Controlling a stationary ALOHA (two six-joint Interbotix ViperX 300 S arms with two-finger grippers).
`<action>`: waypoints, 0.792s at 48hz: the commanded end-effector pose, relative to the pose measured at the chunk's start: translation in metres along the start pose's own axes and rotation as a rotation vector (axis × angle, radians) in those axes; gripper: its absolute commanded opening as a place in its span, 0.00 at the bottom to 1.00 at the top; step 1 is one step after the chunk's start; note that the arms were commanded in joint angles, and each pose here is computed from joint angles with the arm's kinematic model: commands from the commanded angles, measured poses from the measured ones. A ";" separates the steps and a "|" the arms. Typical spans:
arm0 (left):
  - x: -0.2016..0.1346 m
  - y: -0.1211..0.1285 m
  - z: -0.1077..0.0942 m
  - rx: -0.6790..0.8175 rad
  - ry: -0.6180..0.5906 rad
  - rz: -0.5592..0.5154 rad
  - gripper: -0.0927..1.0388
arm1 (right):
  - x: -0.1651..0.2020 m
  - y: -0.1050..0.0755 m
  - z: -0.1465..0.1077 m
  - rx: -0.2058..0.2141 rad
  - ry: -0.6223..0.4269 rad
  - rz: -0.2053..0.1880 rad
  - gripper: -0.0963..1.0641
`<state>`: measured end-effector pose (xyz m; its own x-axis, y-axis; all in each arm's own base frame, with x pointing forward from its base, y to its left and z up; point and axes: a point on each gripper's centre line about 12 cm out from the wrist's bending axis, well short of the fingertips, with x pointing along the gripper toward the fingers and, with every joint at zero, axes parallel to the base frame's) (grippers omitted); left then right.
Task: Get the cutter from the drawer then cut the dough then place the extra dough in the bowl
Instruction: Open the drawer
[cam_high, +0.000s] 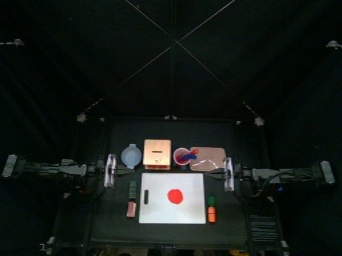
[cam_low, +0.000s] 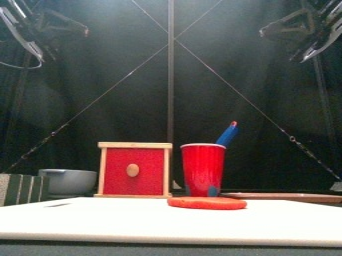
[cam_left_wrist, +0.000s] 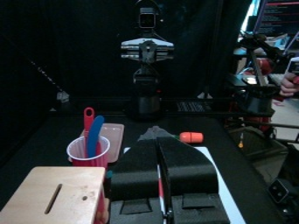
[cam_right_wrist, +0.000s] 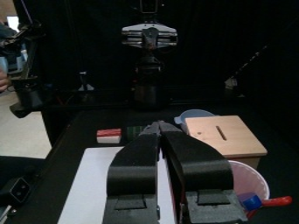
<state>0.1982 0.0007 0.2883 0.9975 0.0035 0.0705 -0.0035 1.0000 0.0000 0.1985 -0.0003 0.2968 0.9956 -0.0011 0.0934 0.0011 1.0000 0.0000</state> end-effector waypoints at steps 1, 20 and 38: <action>0.010 0.000 0.000 -0.032 -0.023 0.006 0.16 | 0.008 -0.008 -0.006 -0.024 0.033 -0.035 0.14; 0.047 0.016 -0.053 -0.450 -0.026 0.246 0.17 | 0.142 -0.064 -0.046 -0.175 0.124 -0.104 0.14; 0.084 0.024 -0.117 -0.784 0.089 0.508 0.17 | 0.254 -0.116 -0.104 -0.193 0.158 -0.128 0.14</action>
<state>0.2772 0.0250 0.1791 0.9020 0.3868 -0.1917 -0.4136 0.6471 -0.6404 0.4440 -0.1069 0.2064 0.9854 -0.1373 -0.1003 0.1177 0.9765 -0.1804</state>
